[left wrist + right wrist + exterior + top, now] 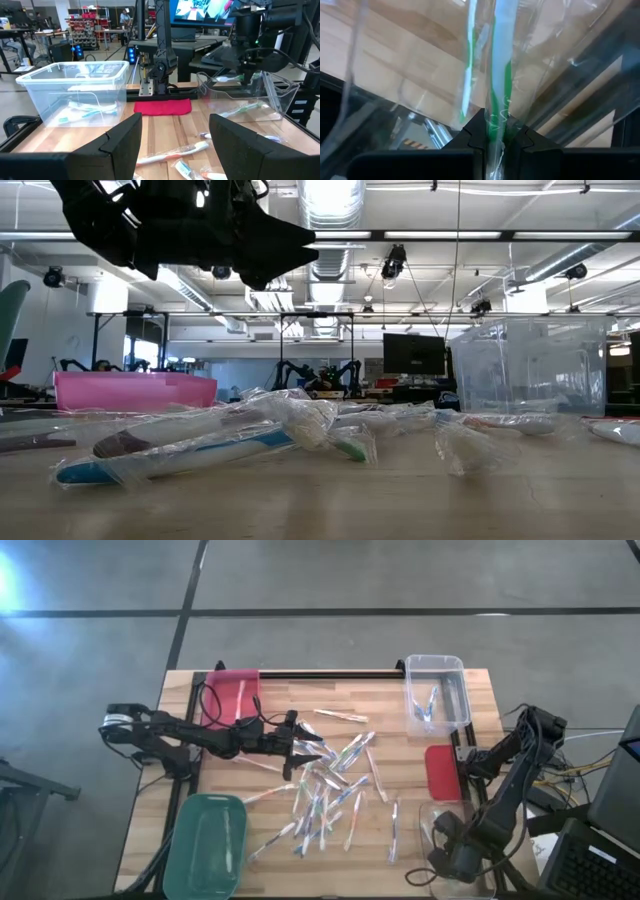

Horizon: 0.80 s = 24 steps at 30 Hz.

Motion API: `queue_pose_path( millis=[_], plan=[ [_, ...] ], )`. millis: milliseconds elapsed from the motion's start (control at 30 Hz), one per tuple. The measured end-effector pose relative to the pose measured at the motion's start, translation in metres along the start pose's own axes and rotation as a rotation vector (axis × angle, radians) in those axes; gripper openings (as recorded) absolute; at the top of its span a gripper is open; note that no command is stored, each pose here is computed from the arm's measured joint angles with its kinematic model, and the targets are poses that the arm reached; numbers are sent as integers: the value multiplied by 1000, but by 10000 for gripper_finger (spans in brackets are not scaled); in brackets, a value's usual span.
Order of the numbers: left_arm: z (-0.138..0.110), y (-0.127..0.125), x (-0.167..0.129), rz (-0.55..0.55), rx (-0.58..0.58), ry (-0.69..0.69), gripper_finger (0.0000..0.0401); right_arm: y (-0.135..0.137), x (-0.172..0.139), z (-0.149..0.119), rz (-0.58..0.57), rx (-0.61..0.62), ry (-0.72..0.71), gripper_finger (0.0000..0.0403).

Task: Pick & Place Toothbrushes
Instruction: Put the green toothbrush into the green bin

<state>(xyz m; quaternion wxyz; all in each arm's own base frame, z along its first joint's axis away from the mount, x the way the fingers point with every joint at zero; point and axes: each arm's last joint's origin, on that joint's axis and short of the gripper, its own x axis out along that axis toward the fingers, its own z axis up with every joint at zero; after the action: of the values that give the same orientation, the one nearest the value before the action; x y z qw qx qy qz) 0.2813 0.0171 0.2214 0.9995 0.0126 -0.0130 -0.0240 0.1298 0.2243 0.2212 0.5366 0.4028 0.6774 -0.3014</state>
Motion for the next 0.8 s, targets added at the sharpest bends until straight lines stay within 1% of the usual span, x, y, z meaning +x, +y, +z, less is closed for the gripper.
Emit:
queue_pose_path(
  millis=[433,600,800],
  plan=[
    [0,0,0,0,0,0,236,1,11,2,32,-11,37,26],
    [0,0,0,0,0,0,236,1,12,2,30,-6,36,45],
    [0,0,0,0,0,0,236,1,12,2,30,-4,36,77]
  ],
)
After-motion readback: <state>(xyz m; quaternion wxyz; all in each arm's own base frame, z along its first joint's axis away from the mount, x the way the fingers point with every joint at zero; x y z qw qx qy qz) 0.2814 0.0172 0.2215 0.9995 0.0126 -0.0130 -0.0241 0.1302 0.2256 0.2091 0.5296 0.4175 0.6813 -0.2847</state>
